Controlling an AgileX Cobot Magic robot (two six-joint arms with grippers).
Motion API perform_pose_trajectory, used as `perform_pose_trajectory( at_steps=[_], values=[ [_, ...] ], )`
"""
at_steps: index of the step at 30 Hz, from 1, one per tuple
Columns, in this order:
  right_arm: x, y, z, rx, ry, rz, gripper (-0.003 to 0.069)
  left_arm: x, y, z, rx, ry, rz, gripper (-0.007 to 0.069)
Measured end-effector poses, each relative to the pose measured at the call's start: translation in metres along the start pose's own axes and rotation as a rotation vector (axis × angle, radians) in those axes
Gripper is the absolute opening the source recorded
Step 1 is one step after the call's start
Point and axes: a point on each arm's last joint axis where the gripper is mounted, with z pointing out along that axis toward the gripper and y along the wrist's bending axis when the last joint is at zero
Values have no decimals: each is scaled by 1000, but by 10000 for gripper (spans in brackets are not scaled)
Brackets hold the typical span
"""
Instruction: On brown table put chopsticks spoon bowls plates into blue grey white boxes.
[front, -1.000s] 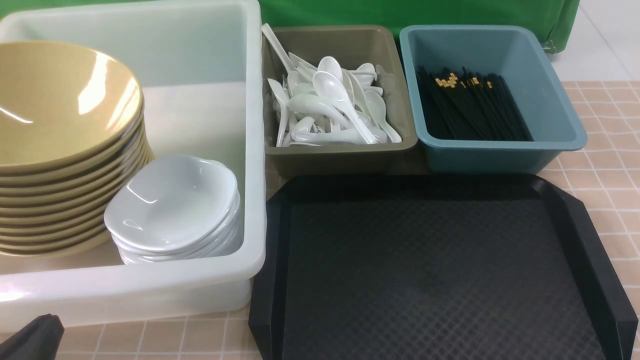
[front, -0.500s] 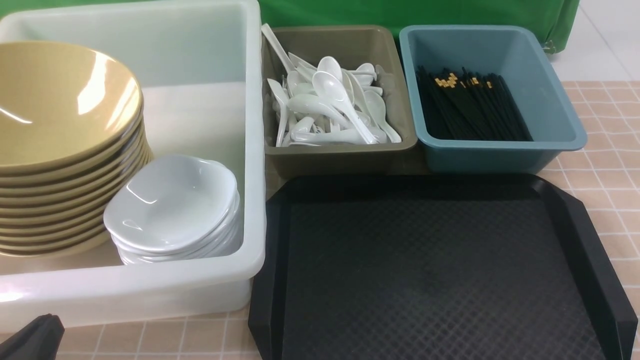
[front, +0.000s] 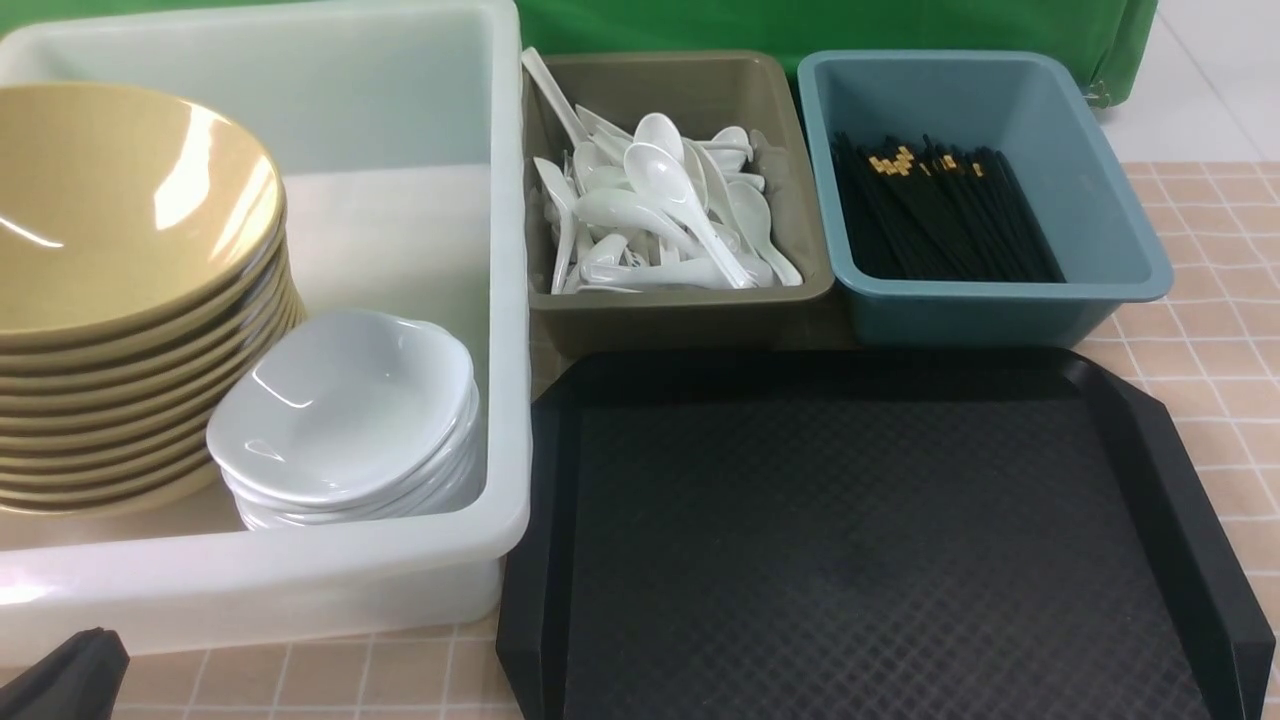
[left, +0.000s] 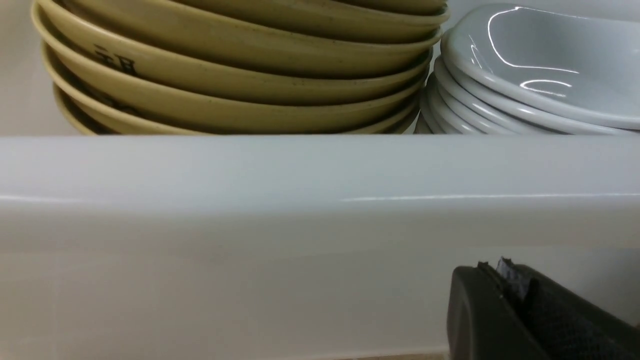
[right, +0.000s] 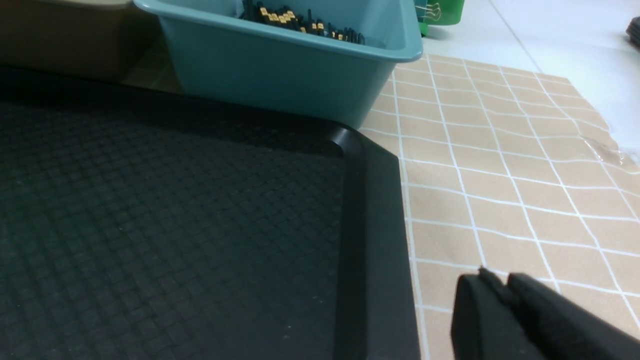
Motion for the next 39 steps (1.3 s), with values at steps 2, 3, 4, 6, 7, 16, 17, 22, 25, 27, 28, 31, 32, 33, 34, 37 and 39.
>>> perform_pose_trajectory(
  at_steps=[2, 3, 4, 6, 7, 16, 17, 22, 25, 27, 28, 31, 32, 33, 34, 37, 39],
  values=[
    [0, 0, 0, 0, 0, 0, 99, 0, 0, 0, 0, 0, 0, 1],
    [0, 0, 0, 0, 0, 0, 99, 0, 0, 0, 0, 0, 0, 1],
    [0, 0, 0, 0, 0, 0, 99, 0, 0, 0, 0, 0, 0, 1],
    [0, 0, 0, 0, 0, 0, 99, 0, 0, 0, 0, 0, 0, 1],
    [0, 0, 0, 0, 0, 0, 99, 0, 0, 0, 0, 0, 0, 1],
    [0, 0, 0, 0, 0, 0, 101, 0, 0, 0, 0, 0, 0, 1],
    [0, 0, 0, 0, 0, 0, 104, 0, 0, 0, 0, 0, 0, 1],
    [0, 0, 0, 0, 0, 0, 109, 0, 0, 0, 0, 0, 0, 1],
    [0, 0, 0, 0, 0, 0, 111, 0, 0, 0, 0, 0, 0, 1],
    [0, 0, 0, 0, 0, 0, 114, 0, 0, 0, 0, 0, 0, 1],
    [0, 0, 0, 0, 0, 0, 114, 0, 0, 0, 0, 0, -1, 1],
    [0, 0, 0, 0, 0, 0, 118, 0, 0, 0, 0, 0, -1, 1],
    [0, 0, 0, 0, 0, 0, 120, 0, 0, 0, 0, 0, -1, 1],
    [0, 0, 0, 0, 0, 0, 120, 0, 0, 0, 0, 0, -1, 1],
    [0, 0, 0, 0, 0, 0, 121, 0, 0, 0, 0, 0, -1, 1],
    [0, 0, 0, 0, 0, 0, 123, 0, 0, 0, 0, 0, -1, 1],
    [0, 0, 0, 0, 0, 0, 125, 0, 0, 0, 0, 0, -1, 1]
  ],
)
